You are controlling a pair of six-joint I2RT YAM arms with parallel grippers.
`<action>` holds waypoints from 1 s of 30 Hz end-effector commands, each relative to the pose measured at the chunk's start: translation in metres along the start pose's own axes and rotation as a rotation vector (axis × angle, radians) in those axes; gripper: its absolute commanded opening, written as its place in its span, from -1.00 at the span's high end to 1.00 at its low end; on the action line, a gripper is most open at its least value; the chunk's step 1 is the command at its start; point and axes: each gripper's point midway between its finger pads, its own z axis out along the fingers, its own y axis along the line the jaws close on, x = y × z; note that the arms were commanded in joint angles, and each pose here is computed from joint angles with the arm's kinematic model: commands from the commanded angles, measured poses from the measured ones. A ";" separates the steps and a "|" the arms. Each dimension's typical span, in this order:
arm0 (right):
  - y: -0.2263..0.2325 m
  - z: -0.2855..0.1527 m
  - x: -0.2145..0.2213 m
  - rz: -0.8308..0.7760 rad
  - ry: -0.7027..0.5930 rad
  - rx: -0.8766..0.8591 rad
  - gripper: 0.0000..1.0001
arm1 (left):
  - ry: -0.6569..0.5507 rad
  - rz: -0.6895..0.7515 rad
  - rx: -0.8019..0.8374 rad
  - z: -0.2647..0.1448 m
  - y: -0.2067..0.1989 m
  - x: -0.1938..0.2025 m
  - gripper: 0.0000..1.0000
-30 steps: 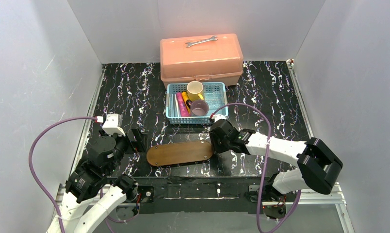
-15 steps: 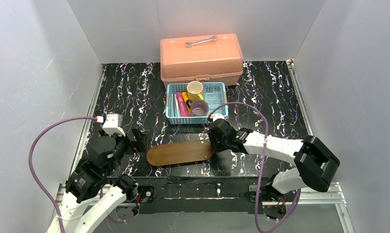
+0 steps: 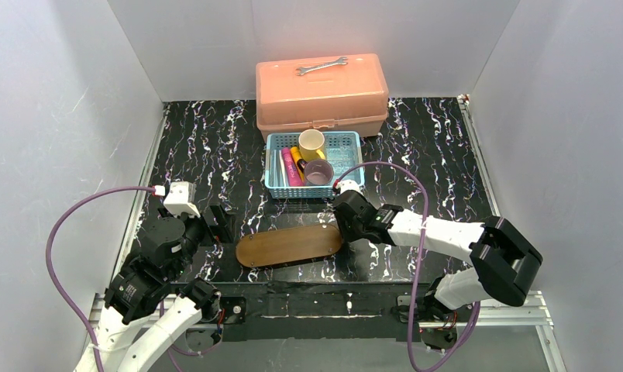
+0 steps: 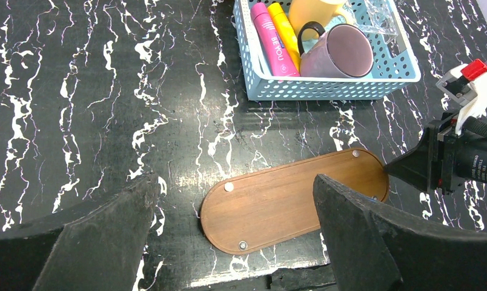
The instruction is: Prepare toiletry sets of a toothbrush and toothpaste on the tray
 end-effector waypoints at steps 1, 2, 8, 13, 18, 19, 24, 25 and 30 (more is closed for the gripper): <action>-0.025 -0.007 0.008 -0.048 0.026 0.114 0.30 | 0.009 0.004 -0.014 0.001 0.003 0.003 -0.99; -0.028 -0.008 0.009 -0.050 0.028 0.128 0.30 | 0.008 0.004 -0.015 0.001 0.003 0.003 -0.99; -0.042 -0.016 0.014 -0.047 0.022 0.176 0.31 | 0.007 0.003 -0.015 0.000 0.003 0.003 -0.99; -0.049 -0.022 0.019 -0.040 0.021 0.198 0.31 | 0.008 0.003 -0.012 0.000 0.002 0.003 -0.99; -0.055 -0.025 0.029 -0.028 0.030 0.206 0.31 | 0.008 0.002 -0.012 0.000 0.002 0.003 -0.99; -0.056 -0.026 0.030 -0.028 0.031 0.206 0.32 | 0.009 0.002 -0.012 0.001 0.002 0.003 -0.99; -0.061 -0.030 0.035 -0.022 0.031 0.215 0.32 | 0.009 0.002 -0.011 0.000 0.002 0.003 -0.99; -0.062 -0.031 0.036 -0.021 0.033 0.218 0.32 | 0.011 0.003 -0.011 0.001 0.002 0.004 -0.99; -0.064 -0.033 0.041 -0.011 0.041 0.223 0.32 | 0.012 0.003 -0.011 0.001 0.002 0.004 -0.99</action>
